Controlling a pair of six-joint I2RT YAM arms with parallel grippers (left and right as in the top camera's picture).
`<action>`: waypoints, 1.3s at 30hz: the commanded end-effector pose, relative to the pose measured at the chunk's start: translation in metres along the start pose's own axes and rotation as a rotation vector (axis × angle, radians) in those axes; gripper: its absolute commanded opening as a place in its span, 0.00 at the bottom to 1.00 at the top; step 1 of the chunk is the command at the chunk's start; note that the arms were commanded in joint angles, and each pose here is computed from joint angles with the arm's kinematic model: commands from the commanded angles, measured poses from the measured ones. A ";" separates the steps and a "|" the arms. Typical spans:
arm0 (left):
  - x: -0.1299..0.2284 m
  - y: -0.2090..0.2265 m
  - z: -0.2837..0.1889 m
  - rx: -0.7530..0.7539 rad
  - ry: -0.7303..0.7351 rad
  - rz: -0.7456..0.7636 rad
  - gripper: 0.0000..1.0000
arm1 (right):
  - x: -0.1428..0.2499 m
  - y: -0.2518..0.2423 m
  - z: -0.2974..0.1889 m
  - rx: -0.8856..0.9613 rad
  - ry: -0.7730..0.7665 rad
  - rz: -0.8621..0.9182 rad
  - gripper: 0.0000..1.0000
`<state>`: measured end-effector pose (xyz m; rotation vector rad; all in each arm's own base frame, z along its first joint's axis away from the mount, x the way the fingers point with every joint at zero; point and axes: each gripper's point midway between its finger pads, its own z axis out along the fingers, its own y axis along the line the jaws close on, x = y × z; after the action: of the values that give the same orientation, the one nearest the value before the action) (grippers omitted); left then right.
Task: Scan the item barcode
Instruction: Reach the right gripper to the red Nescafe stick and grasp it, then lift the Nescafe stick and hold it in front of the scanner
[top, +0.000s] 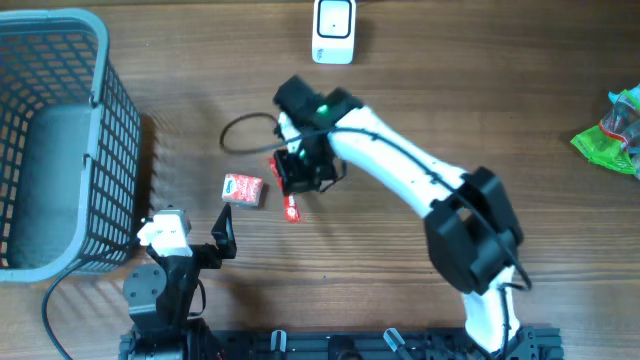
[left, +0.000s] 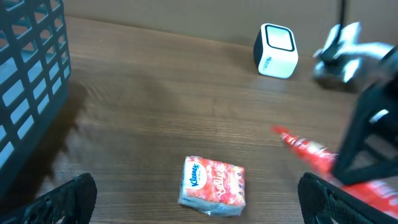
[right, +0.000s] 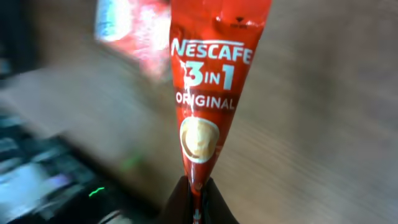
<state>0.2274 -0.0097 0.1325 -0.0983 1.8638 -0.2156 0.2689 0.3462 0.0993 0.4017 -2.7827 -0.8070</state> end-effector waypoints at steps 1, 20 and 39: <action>-0.001 0.000 0.000 0.003 -0.006 -0.008 1.00 | 0.035 0.064 -0.062 -0.499 0.232 0.168 0.04; -0.001 0.000 0.000 0.003 -0.006 -0.008 1.00 | 0.025 0.087 -0.120 -0.813 0.406 0.424 0.04; -0.001 0.000 0.000 0.003 -0.006 -0.008 1.00 | 0.019 0.191 -0.204 -0.853 -0.810 -2.084 0.04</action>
<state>0.2274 -0.0097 0.1328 -0.0980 1.8627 -0.2155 0.2867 0.4009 0.3672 2.6949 -1.2452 -2.5391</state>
